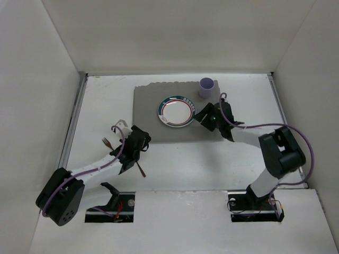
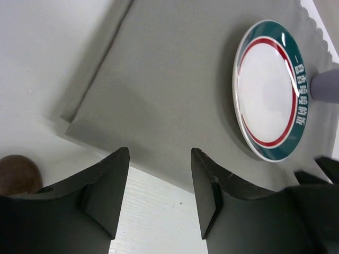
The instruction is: Set the dinner table for one person
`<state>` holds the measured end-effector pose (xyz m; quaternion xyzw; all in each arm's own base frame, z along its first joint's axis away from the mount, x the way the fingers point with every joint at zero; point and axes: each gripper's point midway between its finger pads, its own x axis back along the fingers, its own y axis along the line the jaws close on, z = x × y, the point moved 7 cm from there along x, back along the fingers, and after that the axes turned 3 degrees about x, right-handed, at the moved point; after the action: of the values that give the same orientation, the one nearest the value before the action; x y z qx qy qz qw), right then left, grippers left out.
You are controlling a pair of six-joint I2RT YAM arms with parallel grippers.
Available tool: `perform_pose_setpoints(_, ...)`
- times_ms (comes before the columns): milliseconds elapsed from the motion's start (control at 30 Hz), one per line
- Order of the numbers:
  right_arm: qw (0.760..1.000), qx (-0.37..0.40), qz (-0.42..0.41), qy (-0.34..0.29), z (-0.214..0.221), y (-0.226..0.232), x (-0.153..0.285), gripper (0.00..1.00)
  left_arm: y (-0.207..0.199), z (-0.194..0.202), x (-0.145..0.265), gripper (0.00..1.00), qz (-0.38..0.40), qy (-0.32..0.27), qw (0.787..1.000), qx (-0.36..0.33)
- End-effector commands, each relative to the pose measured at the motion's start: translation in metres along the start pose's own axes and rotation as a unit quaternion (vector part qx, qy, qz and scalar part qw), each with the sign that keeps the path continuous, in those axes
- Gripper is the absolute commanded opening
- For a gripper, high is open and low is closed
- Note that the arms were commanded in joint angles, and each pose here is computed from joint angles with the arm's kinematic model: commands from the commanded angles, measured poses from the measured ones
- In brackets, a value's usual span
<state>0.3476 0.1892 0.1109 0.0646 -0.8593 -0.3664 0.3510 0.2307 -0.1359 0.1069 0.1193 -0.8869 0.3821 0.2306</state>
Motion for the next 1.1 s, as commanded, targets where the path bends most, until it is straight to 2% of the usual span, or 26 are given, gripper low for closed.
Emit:
perform_pose_setpoints(0, 0.996, 0.041, -0.028, -0.071, -0.020, 0.012, 0.038, 0.68, 0.005, -0.007, 0.003, 0.48, -0.032, -0.018, 0.999, 0.026)
perform_pose_setpoints(200, 0.989, 0.022, 0.039, -0.138, -0.012, -0.039, 0.091, 0.67, 0.017, -0.006, -0.004, 0.48, -0.061, -0.017, 0.997, 0.034)
perform_pose_setpoints(433, 0.978, -0.023, 0.111, -0.176, -0.011, -0.096, 0.117, 0.65, 0.023, -0.002, -0.007, 0.48, -0.070, -0.010, 0.997, 0.033)
perform_pose_setpoints(633, 0.979, -0.023, 0.124, -0.159, -0.012, -0.102, 0.109, 0.62, 0.025, 0.001, -0.014, 0.48, -0.077, -0.006, 0.996, 0.034)
perform_pose_setpoints(667, 0.979, -0.021, 0.129, -0.153, -0.011, -0.103, 0.106, 0.60, 0.025, 0.002, -0.014, 0.48, -0.078, -0.006, 0.996, 0.033)
perform_pose_setpoints(700, 0.980, -0.020, 0.130, -0.150, -0.012, -0.102, 0.103, 0.54, 0.025, 0.002, -0.015, 0.48, -0.078, -0.006, 0.996, 0.033)
perform_pose_setpoints(867, 0.982, -0.025, 0.114, -0.146, -0.016, -0.101, 0.099, 0.50, 0.029, 0.005, -0.019, 0.47, -0.082, 0.000, 0.996, 0.034)
perform_pose_setpoints(933, 0.983, -0.024, 0.116, -0.142, -0.017, -0.101, 0.096, 0.44, 0.031, 0.005, -0.020, 0.46, -0.085, -0.002, 0.996, 0.033)
perform_pose_setpoints(1067, 0.984, -0.026, 0.112, -0.139, -0.018, -0.100, 0.088, 0.39, 0.032, 0.006, -0.024, 0.44, -0.085, -0.003, 0.996, 0.035)
